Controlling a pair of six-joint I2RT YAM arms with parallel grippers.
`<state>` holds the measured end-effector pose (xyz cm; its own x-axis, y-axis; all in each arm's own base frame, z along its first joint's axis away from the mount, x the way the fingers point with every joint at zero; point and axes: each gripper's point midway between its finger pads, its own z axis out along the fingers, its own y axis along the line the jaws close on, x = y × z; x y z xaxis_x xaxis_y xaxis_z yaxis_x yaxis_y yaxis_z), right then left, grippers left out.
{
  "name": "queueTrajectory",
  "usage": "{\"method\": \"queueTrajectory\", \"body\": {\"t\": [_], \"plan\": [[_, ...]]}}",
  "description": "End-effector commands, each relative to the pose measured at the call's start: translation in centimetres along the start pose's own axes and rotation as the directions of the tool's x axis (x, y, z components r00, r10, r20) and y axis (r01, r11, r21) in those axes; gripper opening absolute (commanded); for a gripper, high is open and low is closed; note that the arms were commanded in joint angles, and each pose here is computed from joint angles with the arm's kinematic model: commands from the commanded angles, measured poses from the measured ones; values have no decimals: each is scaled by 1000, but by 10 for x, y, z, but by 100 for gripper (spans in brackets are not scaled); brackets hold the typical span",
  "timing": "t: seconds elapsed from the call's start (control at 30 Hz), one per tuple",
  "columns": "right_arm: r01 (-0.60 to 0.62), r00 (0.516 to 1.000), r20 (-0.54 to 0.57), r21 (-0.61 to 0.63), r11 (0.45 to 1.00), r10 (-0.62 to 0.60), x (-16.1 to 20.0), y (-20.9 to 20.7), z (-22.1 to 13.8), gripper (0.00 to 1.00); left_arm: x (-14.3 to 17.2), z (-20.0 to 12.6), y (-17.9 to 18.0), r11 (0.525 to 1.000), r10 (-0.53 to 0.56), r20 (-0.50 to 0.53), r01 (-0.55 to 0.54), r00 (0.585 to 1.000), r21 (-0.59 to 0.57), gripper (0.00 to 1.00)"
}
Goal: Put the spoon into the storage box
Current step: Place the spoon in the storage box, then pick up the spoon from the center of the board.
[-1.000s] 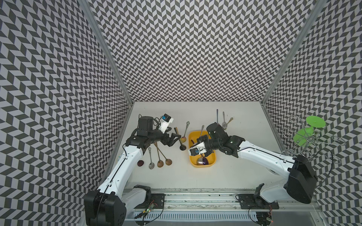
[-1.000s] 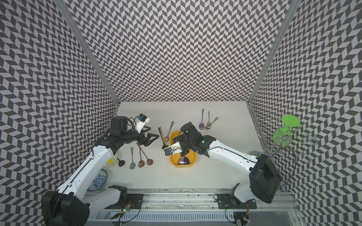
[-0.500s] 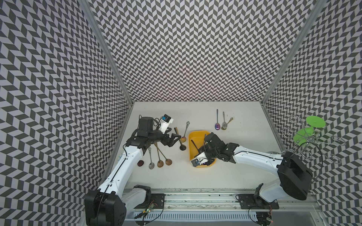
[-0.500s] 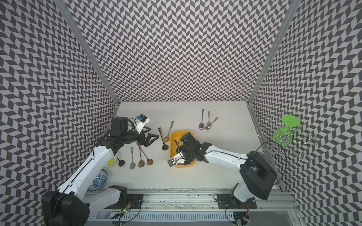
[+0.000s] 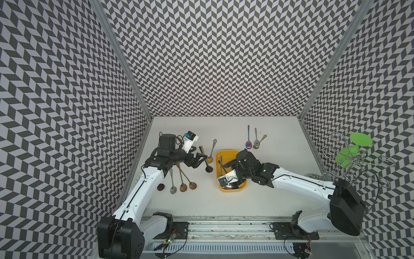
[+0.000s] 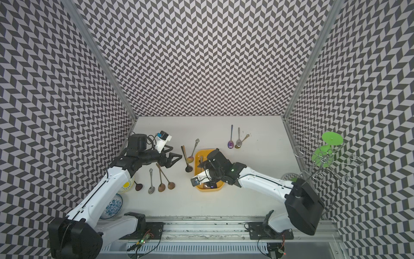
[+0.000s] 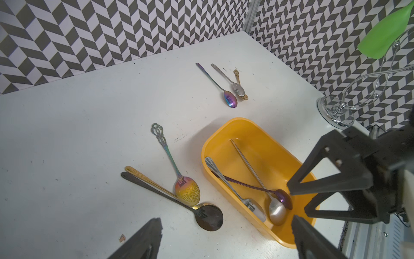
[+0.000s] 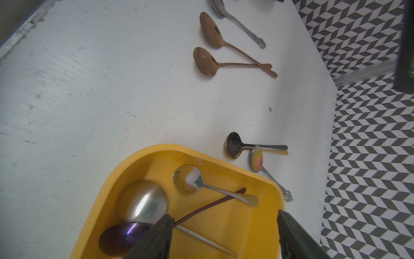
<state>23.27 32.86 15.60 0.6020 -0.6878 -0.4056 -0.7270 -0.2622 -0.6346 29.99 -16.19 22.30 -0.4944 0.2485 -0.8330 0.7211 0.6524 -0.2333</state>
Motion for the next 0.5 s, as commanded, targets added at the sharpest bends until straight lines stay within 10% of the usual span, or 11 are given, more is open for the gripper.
{"method": "queueTrajectory", "body": {"t": [0.0, 0.47], "plan": [[-69, 997, -28, 102, 992, 72, -2, -27, -25, 78, -10, 4, 4, 1000, -7, 15, 7, 1000, -10, 94], [-428, 901, 146, 446, 786, 408, 10, -67, -112, 92, -9, 45, 35, 987, -128, -103, 117, 986, -109, 88]]}}
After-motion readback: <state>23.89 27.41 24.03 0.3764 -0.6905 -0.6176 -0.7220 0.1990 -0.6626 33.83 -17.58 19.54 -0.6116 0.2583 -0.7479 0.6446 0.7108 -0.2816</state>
